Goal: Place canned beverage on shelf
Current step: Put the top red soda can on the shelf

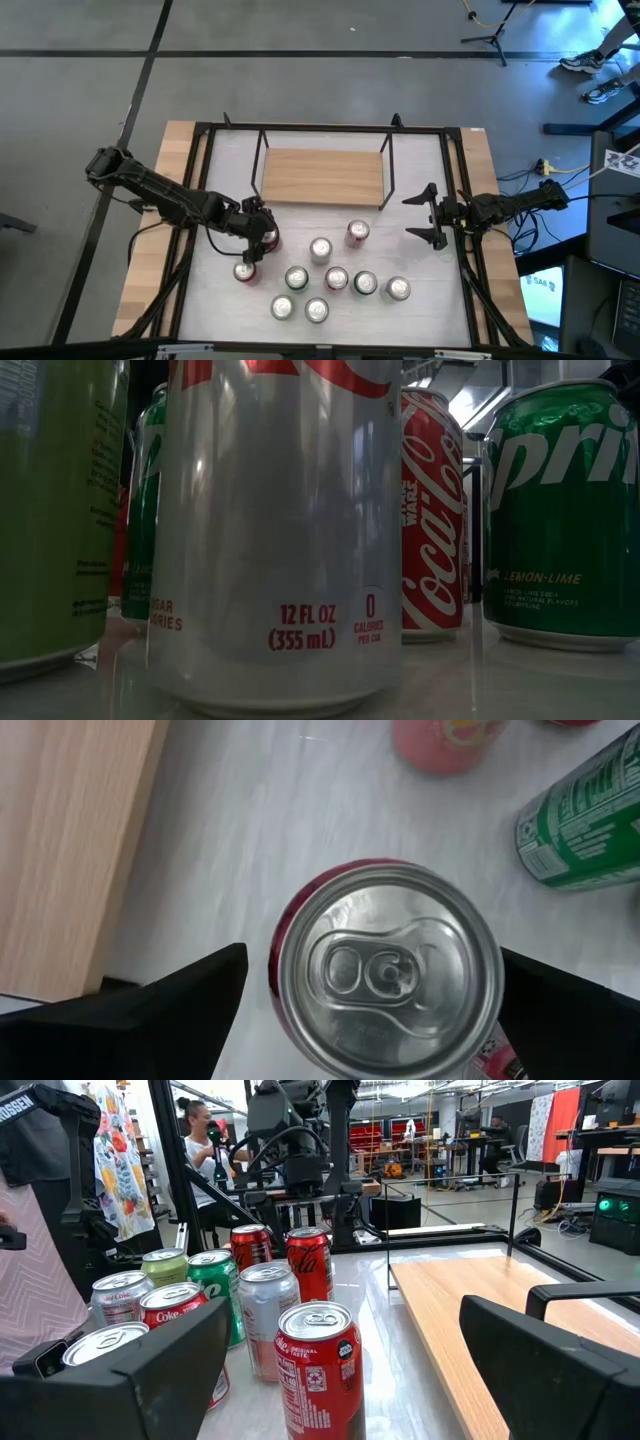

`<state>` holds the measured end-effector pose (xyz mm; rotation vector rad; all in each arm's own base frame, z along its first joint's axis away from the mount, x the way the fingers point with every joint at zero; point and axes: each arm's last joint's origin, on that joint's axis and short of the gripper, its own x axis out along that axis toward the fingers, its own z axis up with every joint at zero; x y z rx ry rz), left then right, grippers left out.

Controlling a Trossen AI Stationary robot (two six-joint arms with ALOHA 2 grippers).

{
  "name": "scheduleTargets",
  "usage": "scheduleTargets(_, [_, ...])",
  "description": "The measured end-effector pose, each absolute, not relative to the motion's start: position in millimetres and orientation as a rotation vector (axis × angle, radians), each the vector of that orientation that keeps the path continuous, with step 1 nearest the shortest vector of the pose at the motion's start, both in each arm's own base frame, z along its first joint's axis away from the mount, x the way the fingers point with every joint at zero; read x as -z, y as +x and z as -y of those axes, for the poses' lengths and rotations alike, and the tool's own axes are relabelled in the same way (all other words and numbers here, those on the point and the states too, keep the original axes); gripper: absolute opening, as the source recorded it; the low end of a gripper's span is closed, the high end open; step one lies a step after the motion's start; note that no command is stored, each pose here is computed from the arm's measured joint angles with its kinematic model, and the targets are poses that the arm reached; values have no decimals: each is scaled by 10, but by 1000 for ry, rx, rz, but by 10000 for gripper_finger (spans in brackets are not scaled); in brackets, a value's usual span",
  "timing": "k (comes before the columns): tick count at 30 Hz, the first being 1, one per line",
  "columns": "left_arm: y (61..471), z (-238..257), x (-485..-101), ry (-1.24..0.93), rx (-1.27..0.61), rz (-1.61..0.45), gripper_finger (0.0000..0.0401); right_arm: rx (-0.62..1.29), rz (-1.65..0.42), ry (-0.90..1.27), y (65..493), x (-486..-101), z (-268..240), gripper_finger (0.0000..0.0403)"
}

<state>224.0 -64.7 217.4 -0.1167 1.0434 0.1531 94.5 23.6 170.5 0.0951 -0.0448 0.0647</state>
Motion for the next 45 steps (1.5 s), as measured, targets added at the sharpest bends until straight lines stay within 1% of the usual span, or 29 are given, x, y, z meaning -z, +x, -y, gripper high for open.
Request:
scheduleTargets(16, [2246, 642, -2179, -105, -174, -1028, 387, -65, 45, 95, 945, -1705, -236, 388])
scheduleTargets(20, [2246, 642, -2179, -105, -173, -1028, 367, -64, 45, 95, 945, -1705, -235, 388])
scheduleTargets(28, [2249, 642, -2181, -108, -172, -1025, 295, -64, 45, 95, 945, -1704, -235, 388])
scheduleTargets(31, [2273, 651, -2192, -118, -163, -1000, 276, -53, 46, 96, 945, -1705, -232, 388])
scheduleTargets(38, [2322, 660, -2262, -137, -154, -954, 276, -45, 48, 97, 945, -1707, -230, 388])
scheduleTargets(45, [2466, 556, -2648, -156, -171, -869, 277, -44, 51, 102, 945, -1709, -229, 388])
